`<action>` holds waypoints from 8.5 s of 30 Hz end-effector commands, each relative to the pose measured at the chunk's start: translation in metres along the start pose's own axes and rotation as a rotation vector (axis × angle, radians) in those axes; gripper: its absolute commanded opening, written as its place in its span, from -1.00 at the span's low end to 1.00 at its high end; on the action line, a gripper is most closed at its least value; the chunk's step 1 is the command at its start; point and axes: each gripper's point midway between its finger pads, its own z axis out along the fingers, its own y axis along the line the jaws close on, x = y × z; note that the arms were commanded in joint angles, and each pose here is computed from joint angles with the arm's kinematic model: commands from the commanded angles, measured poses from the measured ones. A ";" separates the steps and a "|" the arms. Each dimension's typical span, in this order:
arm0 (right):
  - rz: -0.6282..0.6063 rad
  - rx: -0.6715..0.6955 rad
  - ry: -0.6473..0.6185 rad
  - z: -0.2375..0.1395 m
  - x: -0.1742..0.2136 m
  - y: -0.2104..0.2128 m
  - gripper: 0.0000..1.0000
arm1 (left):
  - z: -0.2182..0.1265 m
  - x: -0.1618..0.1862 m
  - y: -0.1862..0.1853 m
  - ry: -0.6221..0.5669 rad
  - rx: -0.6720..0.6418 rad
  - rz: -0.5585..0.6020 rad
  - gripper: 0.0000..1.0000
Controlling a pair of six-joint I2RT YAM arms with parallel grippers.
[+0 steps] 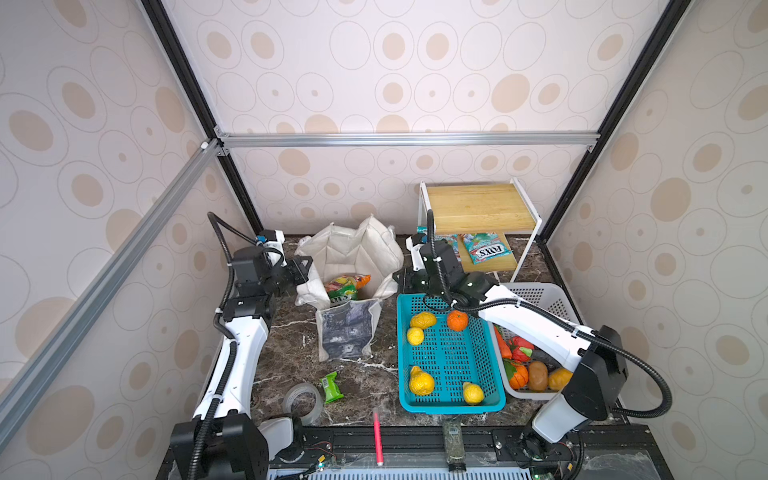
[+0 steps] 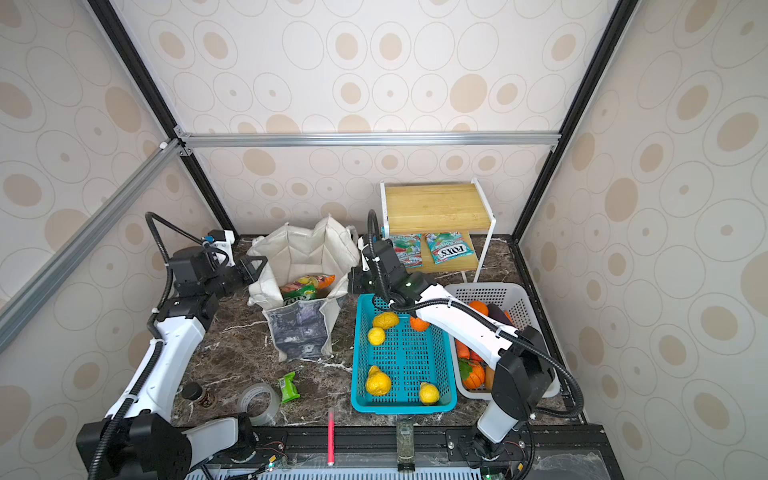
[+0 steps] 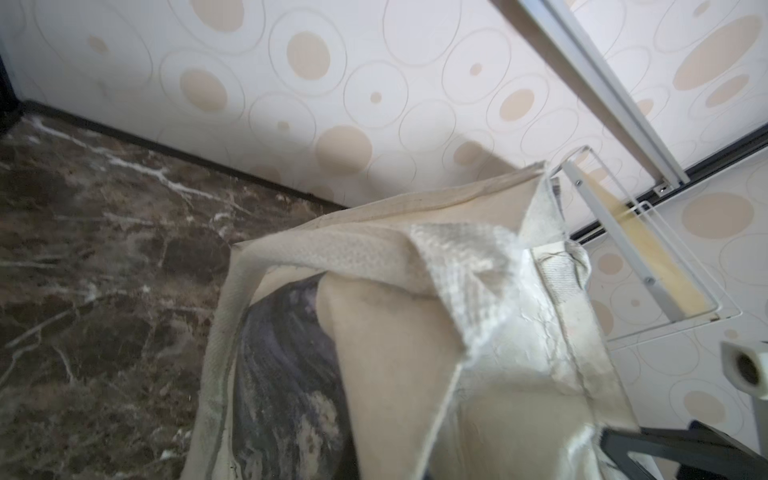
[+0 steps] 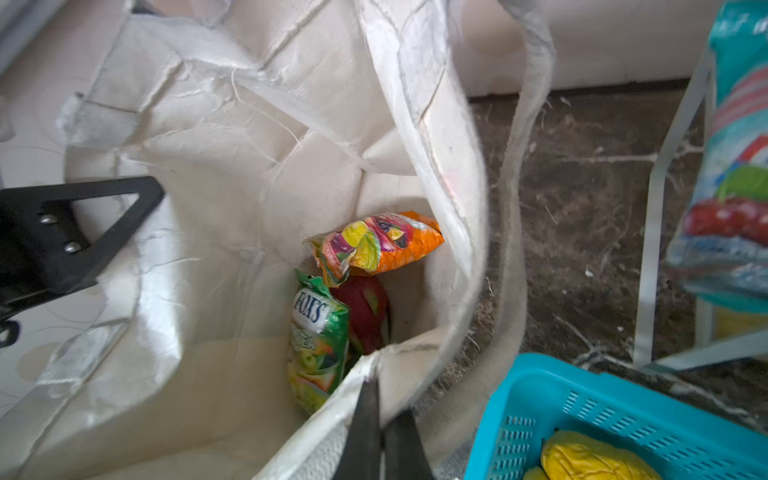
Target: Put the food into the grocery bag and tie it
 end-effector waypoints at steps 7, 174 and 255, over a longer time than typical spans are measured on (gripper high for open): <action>-0.079 0.013 -0.159 -0.056 -0.052 0.015 -1.00 | -0.008 -0.042 -0.025 -0.112 0.050 0.036 -1.00; 0.184 0.135 -0.015 -0.138 -0.029 -0.076 -0.60 | 0.048 0.070 -0.013 0.073 0.254 0.017 -1.00; -0.227 0.408 0.071 -0.112 0.005 -0.029 0.82 | 0.049 0.069 -0.004 0.052 0.201 0.042 -1.00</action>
